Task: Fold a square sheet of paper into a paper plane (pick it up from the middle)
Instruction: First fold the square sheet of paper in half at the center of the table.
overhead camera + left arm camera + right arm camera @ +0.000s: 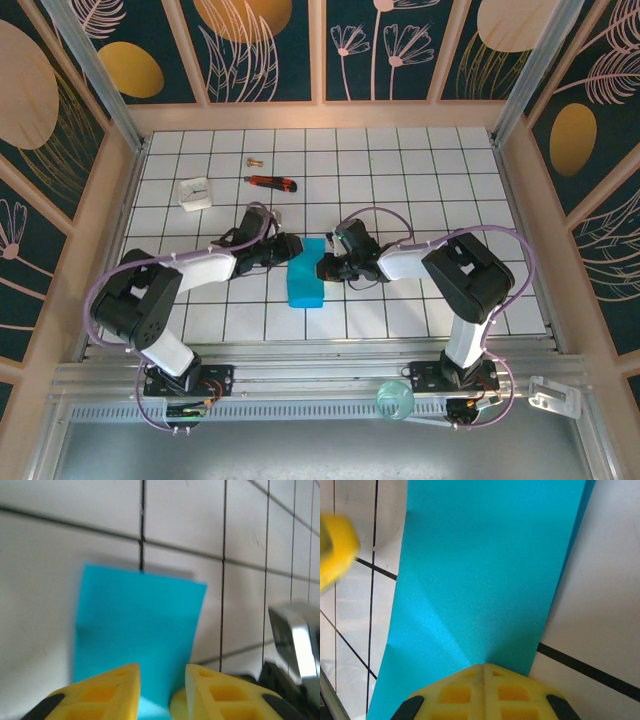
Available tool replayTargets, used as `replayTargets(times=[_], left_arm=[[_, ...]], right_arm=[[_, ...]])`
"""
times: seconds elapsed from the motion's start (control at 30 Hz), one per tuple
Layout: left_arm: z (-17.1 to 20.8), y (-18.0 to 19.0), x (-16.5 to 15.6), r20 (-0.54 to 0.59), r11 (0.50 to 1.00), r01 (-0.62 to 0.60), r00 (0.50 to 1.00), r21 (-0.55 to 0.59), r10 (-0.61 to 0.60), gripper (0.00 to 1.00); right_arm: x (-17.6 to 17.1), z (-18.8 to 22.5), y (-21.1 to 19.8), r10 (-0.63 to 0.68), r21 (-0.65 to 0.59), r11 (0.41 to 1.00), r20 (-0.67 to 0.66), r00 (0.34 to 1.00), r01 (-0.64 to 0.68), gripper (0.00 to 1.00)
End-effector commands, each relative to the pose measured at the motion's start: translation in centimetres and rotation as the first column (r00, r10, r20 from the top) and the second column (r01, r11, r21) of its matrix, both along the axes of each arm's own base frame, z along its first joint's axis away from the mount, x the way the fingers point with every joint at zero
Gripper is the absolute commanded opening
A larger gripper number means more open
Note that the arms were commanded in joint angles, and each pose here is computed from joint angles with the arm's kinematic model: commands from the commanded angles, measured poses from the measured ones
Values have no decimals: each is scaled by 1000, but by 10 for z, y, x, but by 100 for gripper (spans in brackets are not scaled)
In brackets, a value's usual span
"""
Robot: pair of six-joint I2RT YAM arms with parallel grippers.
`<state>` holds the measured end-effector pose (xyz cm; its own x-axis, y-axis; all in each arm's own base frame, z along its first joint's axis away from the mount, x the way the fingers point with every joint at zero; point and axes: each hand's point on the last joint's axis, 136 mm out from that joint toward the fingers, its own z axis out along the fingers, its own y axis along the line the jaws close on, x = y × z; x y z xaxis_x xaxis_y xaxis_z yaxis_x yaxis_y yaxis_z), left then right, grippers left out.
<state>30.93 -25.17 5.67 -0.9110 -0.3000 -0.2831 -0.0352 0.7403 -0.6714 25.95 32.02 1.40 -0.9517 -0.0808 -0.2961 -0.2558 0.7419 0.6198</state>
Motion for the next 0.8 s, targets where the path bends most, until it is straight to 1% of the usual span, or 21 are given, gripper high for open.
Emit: replayTargets(times=[0.0,0.1,0.23,0.3,0.4,0.47,0.63,0.7,0.77], left_arm=[[-10,-9,-37,-91,998,36,995,-58,-41,25],[-18,-6,-55,-135,996,44,989,-73,-53,20],[-33,5,-69,-175,998,64,982,-10,-65,17],[-47,14,-74,-207,997,61,977,43,-51,17],[-58,21,-78,-229,995,50,973,81,-30,16],[-54,19,-78,-221,997,51,975,63,-36,18],[-22,8,-76,-155,997,51,986,-50,-58,25],[-14,6,-81,-151,994,61,986,-88,-74,28],[-12,3,-89,-165,990,77,982,-118,-96,30]], right_arm=[[-32,-69,-72,-96,-330,943,-129,987,49,0],[-30,-69,-72,-93,-333,942,-125,988,47,0],[-30,-69,-72,-91,-330,943,-124,988,46,0],[-30,-69,-72,-91,-331,943,-123,988,45,0],[-30,-69,-72,-89,-331,943,-123,988,44,0],[-31,-69,-72,-87,-332,942,-122,989,41,0],[-30,-69,-73,-88,-332,942,-121,989,44,0],[-30,-69,-73,-91,-330,943,-121,988,46,0],[-30,-69,-73,-90,-330,943,-123,988,44,0]])
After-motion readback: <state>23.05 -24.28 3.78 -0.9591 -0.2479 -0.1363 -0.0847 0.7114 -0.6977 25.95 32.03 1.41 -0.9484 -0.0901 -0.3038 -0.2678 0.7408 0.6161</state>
